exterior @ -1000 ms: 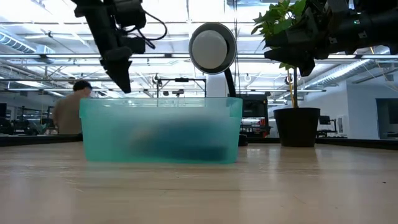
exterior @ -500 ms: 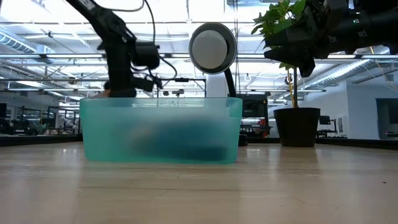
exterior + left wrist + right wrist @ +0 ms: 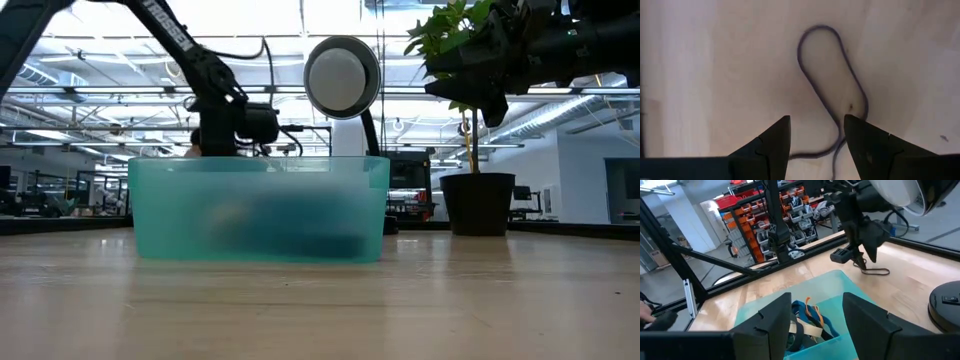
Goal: Pick and place rubber bands into bin
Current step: Put the purple rubber band into the basket, then return to Home Position
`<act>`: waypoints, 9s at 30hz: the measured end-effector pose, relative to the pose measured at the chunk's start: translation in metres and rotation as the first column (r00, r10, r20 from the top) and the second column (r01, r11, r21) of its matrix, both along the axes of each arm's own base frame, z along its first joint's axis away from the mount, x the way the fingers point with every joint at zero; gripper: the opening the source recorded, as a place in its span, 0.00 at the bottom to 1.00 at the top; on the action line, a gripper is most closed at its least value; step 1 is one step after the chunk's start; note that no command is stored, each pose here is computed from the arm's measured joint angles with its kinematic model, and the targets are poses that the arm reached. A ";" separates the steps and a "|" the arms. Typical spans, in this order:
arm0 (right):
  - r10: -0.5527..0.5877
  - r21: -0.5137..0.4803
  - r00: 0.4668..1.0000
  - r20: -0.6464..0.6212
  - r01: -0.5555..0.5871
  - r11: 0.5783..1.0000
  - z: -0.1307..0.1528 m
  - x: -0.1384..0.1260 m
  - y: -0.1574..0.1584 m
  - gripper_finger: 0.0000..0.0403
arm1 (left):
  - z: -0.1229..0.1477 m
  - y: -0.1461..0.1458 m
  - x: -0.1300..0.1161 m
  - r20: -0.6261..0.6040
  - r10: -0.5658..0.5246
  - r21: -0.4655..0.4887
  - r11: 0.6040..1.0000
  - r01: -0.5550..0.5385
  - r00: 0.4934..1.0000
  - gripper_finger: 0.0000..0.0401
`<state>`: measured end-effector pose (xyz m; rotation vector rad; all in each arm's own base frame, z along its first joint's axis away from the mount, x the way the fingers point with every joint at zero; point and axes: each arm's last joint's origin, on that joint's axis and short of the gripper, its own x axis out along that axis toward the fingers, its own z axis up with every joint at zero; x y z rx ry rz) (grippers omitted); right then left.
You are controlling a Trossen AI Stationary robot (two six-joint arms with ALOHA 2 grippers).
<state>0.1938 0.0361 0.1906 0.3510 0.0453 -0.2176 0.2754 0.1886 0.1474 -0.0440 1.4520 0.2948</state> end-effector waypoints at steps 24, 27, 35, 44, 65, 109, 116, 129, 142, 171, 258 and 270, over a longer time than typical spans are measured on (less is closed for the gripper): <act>-0.023 -0.006 1.000 -0.001 0.023 1.000 0.000 0.000 -0.001 0.43 | -0.015 0.001 0.010 -0.125 -0.078 -0.089 0.994 0.067 0.989 0.33; -0.022 -0.006 1.000 -0.001 0.022 1.000 0.000 0.000 -0.001 0.43 | -0.016 0.000 0.010 -0.119 -0.073 -0.100 0.993 0.061 0.990 0.23; -0.020 -0.005 1.000 -0.001 0.020 1.000 0.000 0.000 -0.001 0.43 | -0.016 0.000 0.010 -0.115 -0.074 -0.108 0.992 0.061 0.991 0.02; -0.017 -0.005 1.000 -0.001 0.017 1.000 0.000 0.000 0.000 0.44 | -0.001 -0.005 0.005 -0.113 -0.059 -0.092 0.995 0.048 0.992 0.01; -0.011 -0.034 1.000 -0.021 0.010 0.999 -0.002 0.000 0.000 0.43 | 0.156 -0.070 -0.052 0.312 -0.020 0.065 0.998 -0.001 0.950 0.00; 0.067 -0.012 0.998 -0.020 -0.067 0.998 -0.002 0.000 0.002 0.43 | 0.097 -0.166 0.059 0.480 -0.233 -0.095 0.944 0.314 0.846 0.01; 0.066 -0.012 0.998 -0.021 -0.066 0.998 -0.002 0.000 0.002 0.43 | 0.056 -0.164 0.075 0.378 -0.202 -0.154 0.949 0.277 0.904 0.02; 0.066 -0.013 0.997 -0.029 -0.066 0.998 -0.003 0.000 0.002 0.43 | 0.038 -0.165 0.080 0.326 -0.178 -0.183 0.952 0.247 0.928 0.08; 0.065 -0.009 0.998 -0.026 -0.066 0.998 -0.002 0.000 0.002 0.43 | 0.045 -0.166 0.061 0.210 -0.152 -0.231 0.952 0.200 0.966 0.19; 0.079 -0.108 0.996 -0.033 -0.082 0.991 0.021 -0.038 -0.018 0.44 | 0.157 -0.179 -0.109 0.924 -0.084 -0.002 0.974 0.226 0.373 0.19; 0.023 -0.210 0.990 0.142 0.008 0.978 -0.013 -0.099 -0.030 0.43 | 0.024 -0.180 -0.180 0.984 -0.129 0.121 0.990 0.069 0.125 0.19; 0.023 -0.218 0.991 0.135 0.007 0.976 -0.013 -0.099 -0.030 0.43 | 0.024 -0.180 -0.180 0.984 -0.127 0.119 0.991 0.069 0.125 0.19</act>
